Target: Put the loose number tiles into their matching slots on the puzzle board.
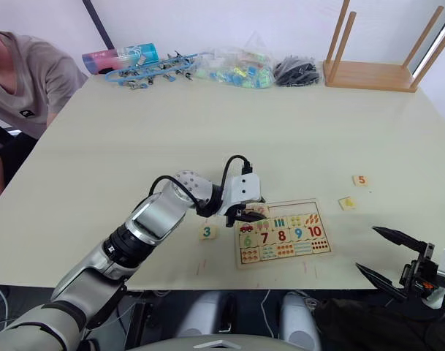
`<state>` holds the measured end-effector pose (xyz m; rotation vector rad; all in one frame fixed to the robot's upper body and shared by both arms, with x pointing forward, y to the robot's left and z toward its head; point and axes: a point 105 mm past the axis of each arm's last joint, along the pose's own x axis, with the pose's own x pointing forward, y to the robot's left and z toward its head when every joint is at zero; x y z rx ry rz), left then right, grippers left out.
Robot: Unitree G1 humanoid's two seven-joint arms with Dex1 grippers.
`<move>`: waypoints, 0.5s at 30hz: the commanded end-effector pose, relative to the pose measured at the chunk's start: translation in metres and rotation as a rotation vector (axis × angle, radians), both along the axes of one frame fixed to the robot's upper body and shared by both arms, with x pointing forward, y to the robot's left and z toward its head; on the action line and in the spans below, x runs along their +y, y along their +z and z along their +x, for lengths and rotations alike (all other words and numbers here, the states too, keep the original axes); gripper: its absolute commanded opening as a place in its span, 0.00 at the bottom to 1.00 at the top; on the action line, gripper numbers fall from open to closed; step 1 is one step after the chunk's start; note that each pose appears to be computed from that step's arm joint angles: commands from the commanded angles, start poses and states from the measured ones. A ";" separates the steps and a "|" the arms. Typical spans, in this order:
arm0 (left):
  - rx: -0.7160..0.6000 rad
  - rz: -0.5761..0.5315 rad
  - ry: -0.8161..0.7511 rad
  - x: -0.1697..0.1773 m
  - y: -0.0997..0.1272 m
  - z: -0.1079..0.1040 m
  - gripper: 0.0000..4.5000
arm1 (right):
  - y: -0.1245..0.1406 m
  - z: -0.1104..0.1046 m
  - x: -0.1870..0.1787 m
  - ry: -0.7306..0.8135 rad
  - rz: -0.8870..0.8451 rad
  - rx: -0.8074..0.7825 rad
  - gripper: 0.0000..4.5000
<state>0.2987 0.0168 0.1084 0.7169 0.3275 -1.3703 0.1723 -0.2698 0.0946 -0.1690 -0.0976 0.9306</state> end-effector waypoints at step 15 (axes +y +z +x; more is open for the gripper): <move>0.018 -0.167 -0.005 0.012 0.033 0.033 0.46 | 0.008 0.001 0.003 0.004 -0.002 -0.045 1.00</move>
